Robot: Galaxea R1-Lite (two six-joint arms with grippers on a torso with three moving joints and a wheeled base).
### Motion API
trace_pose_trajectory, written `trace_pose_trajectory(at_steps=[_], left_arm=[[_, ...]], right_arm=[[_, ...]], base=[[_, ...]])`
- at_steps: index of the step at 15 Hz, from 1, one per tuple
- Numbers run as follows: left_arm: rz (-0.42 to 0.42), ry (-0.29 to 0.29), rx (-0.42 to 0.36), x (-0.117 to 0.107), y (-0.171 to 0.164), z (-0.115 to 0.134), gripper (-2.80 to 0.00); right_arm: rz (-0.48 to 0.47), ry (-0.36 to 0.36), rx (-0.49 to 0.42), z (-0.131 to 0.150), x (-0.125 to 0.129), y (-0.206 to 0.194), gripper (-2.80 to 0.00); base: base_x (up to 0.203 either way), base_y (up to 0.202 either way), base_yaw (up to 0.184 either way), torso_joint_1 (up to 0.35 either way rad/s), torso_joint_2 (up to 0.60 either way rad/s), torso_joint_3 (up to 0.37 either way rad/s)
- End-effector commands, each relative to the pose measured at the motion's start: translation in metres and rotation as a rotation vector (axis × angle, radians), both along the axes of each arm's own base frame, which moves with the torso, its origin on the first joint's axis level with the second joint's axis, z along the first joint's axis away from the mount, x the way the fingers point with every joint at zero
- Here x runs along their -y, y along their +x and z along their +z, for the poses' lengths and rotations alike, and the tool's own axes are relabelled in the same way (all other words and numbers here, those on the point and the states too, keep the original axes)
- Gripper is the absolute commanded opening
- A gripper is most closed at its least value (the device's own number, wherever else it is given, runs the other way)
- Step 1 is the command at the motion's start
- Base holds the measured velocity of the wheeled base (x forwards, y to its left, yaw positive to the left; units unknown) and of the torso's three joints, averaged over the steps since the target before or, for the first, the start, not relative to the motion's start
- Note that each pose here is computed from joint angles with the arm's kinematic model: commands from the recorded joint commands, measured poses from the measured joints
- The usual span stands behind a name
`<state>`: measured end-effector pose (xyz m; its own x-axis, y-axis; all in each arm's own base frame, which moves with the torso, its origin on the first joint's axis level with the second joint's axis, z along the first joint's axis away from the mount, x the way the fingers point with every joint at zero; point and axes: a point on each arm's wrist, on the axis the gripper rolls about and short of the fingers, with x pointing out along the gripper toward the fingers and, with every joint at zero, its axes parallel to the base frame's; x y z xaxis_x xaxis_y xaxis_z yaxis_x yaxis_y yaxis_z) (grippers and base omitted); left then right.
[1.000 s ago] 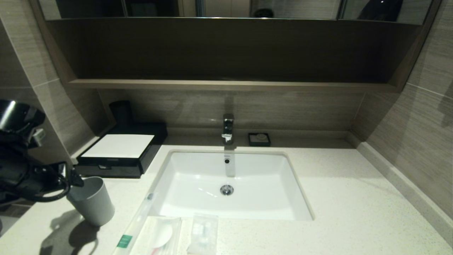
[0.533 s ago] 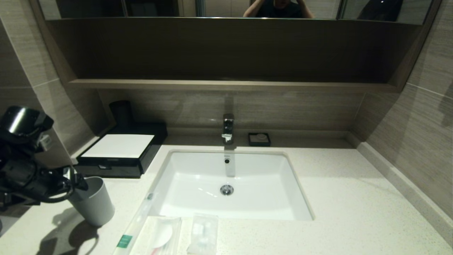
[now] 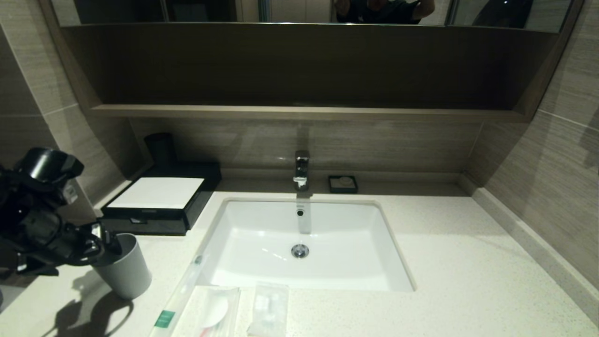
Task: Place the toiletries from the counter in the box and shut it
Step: Pick up the cup
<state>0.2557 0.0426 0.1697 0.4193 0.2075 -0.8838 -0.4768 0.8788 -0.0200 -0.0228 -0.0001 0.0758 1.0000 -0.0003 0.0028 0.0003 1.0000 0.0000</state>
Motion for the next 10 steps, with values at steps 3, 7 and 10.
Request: trace_pose_trajectory(at_steps=[3,7,10], left_arm=[[0.004,-0.006,-0.037,-0.001,0.005,-0.009,0.0],[0.021,-0.02,-0.054,-0.001,0.008,-0.015,0.0],[0.031,-0.027,-0.067,-0.002,0.009,-0.018,0.0]], right_arm=[[0.0,0.0,-0.001,0.0,0.0,0.0,-2.8],[0.0,0.0,-0.001,0.0,0.0,0.0,-2.8],[0.0,0.0,-0.001,0.0,0.0,0.0,-2.8]], base=[[0.0,0.0,0.0,0.0,0.0,0.0],[0.0,0.0,0.0,0.0,0.0,0.0],[0.0,0.0,0.0,0.0,0.0,0.0]])
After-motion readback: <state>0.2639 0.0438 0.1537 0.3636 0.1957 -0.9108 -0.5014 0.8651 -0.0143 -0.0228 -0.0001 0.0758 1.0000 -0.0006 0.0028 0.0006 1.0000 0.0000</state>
